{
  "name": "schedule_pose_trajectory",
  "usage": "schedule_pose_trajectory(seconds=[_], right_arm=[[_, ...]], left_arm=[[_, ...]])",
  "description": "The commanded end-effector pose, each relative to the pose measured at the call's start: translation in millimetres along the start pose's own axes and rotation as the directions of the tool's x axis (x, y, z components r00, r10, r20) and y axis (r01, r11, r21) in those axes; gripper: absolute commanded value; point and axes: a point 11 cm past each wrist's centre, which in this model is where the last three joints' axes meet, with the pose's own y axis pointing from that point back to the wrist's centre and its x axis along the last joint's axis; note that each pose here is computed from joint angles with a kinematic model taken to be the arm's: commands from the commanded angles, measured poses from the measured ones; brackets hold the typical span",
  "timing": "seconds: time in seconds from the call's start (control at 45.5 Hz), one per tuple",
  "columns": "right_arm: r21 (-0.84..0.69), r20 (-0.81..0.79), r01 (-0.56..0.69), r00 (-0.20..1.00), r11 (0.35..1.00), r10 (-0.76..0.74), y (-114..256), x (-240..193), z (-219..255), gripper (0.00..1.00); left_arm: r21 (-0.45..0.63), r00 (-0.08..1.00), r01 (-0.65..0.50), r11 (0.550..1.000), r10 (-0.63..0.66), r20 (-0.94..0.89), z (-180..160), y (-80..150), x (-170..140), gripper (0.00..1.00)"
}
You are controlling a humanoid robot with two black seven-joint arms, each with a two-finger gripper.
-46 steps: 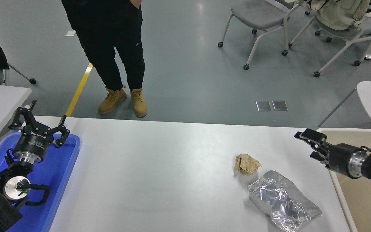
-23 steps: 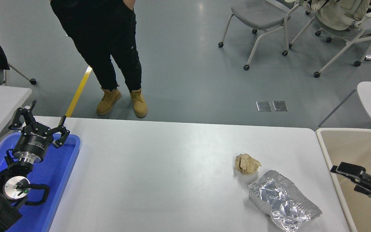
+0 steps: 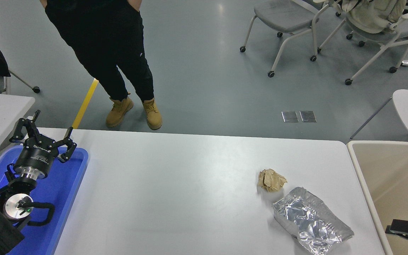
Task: Clean the table surface
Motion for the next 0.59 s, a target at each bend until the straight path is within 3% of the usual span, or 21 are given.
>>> schedule_pose_trajectory(seconds=[0.0, 0.308, 0.571], right_arm=[[0.001, 0.192, 0.094, 0.977, 0.996, -0.092, -13.1, -16.5, -26.9, 1.0], [0.057, 0.34, 0.156, 0.926, 0.986, -0.166, -31.0, -36.0, -64.9, 0.99], [0.059, 0.326, 0.183, 0.926, 0.981, -0.192, -50.1, -59.3, -79.6, 0.99]], left_arm=[[0.0, 1.0, 0.0, 1.0, 0.0, 0.0, 0.0, 0.0, 0.0, 1.0], [0.0, 1.0, 0.0, 1.0, 0.0, 0.0, 0.0, 0.0, 0.0, 1.0], [0.0, 1.0, 0.0, 1.0, 0.0, 0.0, 0.0, 0.0, 0.0, 1.0]])
